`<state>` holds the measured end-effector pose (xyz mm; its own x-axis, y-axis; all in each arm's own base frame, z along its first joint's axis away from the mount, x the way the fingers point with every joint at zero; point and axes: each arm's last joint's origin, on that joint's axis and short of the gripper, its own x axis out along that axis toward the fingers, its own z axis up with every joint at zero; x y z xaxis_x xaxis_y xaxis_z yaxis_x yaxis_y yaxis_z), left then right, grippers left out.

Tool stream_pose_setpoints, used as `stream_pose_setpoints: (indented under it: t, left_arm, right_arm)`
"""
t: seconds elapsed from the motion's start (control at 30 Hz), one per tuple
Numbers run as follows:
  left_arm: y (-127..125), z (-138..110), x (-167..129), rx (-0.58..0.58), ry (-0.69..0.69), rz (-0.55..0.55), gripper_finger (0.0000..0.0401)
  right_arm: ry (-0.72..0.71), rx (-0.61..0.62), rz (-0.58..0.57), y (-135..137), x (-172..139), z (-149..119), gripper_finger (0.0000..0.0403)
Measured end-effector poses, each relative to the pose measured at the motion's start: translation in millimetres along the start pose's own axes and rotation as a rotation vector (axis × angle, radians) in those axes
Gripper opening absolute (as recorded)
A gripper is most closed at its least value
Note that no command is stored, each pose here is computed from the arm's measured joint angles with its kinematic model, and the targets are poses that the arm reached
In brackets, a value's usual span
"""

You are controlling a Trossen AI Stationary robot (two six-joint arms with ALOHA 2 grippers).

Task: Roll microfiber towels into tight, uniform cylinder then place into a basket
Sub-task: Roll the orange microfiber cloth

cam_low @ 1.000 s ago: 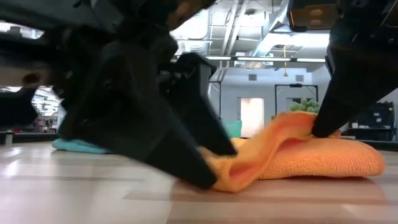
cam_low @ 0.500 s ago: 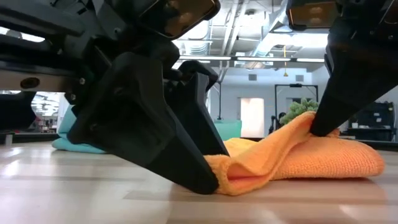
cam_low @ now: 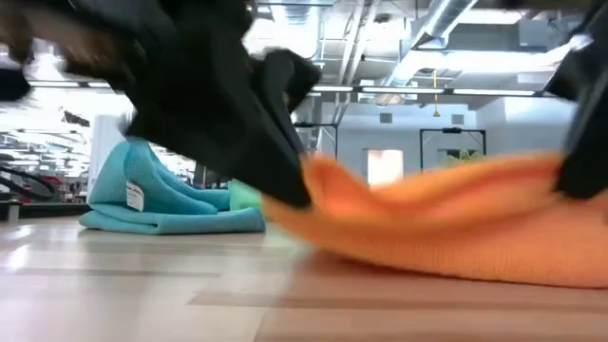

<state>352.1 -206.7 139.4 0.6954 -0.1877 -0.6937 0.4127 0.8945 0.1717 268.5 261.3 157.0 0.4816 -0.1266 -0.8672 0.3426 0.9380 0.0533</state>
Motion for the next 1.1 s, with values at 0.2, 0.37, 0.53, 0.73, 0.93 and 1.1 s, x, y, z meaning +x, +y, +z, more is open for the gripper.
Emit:
stream_pose_setpoints:
  t: [0.2, 0.37, 0.53, 0.73, 0.93, 1.1]
  left_arm:
    - [-10.4, 13.5, -22.7, -0.002, -0.045, 0.031, 0.0010]
    - [-23.2, 25.7, -47.4, -0.022, -0.098, 0.057, 0.0010]
    - [-34.9, 31.9, -71.6, -0.047, -0.119, 0.109, 0.0011]
    - [-29.6, 38.0, -94.7, -0.029, -0.133, 0.223, 0.0011]
    - [7.7, 36.1, -89.9, -0.052, -0.075, 0.322, 0.0011]
    - [44.8, 24.0, -79.9, -0.112, 0.038, 0.394, 0.0011]
  right_arm:
    - [-0.035, -0.045, 0.093, 23.9, -25.3, -0.4, 0.0005]
    - [-0.072, -0.096, 0.157, 38.3, -43.3, 8.2, 0.0005]
    - [-0.126, -0.145, 0.194, 48.3, -58.6, 17.7, 0.0005]
    - [-0.170, -0.192, 0.157, 47.5, -62.9, 26.4, 0.0005]
    - [-0.068, -0.134, -0.052, 18.9, -50.4, 33.1, 0.0005]
    - [-0.024, -0.091, -0.193, -2.1, -42.6, 42.5, 0.0005]
